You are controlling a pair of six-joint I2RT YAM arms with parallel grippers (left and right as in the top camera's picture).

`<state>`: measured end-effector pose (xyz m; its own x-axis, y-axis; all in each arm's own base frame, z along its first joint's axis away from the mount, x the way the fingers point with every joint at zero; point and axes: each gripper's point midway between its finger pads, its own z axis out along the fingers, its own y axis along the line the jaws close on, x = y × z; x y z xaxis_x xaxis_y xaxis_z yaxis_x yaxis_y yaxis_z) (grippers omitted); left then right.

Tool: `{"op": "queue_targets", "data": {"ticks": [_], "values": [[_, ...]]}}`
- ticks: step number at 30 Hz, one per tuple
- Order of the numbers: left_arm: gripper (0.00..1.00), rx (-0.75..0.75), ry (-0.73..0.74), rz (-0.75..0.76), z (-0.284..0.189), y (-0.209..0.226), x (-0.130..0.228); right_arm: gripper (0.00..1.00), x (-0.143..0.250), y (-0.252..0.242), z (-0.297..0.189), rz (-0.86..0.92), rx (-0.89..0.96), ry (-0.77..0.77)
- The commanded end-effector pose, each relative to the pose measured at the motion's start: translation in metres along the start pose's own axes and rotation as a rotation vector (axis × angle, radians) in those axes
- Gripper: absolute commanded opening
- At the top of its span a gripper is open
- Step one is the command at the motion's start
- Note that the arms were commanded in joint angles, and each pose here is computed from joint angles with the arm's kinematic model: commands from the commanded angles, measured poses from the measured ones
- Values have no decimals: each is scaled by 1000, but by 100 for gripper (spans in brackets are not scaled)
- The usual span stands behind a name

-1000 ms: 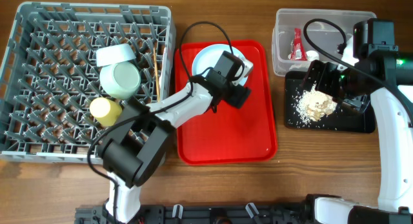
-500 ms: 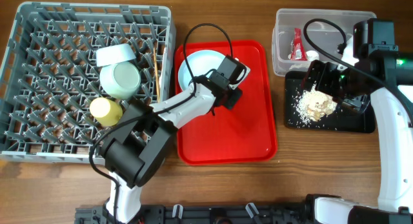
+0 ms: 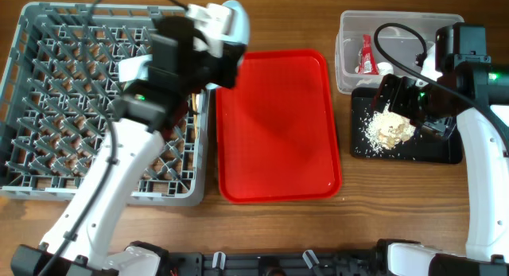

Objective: Sort waste into correct bins and load items into the dishwasher rack

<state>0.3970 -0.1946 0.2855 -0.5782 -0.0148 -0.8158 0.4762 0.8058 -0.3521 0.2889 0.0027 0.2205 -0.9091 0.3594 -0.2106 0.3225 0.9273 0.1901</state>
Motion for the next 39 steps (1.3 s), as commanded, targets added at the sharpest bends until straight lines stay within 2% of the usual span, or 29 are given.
{"op": "queue_targets", "data": {"ticks": [1,5,6,11,13,18,21,23,24,26,28,30,32,34,37,39], "values": [[4,191,22,-189,-18,17,-5,100,-3,-3,-1,-15,16,-12],[4,293,62,-300,-19,50,3,100,-3,-3,-1,-15,16,-12],[4,283,80,-353,-13,63,9,100,-3,-3,-1,-14,16,-11],[4,212,113,-435,4,103,28,100,-2,-3,-1,-13,16,-9],[100,130,103,-450,5,124,31,100,-2,-4,-1,-14,17,-9],[100,62,34,-439,-17,140,15,100,-4,-3,-1,-18,15,-14],[100,0,-37,-384,-45,130,-6,100,-8,5,-2,-27,-27,-31],[100,-152,-23,-389,-58,131,1,100,-12,36,-5,-134,-186,-46],[100,-314,25,-396,-63,140,19,100,-20,54,-8,-182,-263,-88],[100,-515,112,-385,-68,153,47,100,-38,76,-13,-263,-302,-186],[100,-646,212,-376,-69,154,74,100,-58,96,-11,-358,-283,-288],[100,-671,297,-364,-71,147,93,100,-60,96,7,-376,-203,-270],[100,-685,395,-385,-81,142,115,100,-47,88,21,-364,-176,-185],[100,-727,506,-477,-98,137,144,100,-32,80,33,-339,-159,-128],[100,-724,527,-485,-104,132,155,100,-16,63,41,-274,-119,-124],[100,-589,480,-424,-99,115,156,100,-5,58,39,-281,-135,-174]]}}
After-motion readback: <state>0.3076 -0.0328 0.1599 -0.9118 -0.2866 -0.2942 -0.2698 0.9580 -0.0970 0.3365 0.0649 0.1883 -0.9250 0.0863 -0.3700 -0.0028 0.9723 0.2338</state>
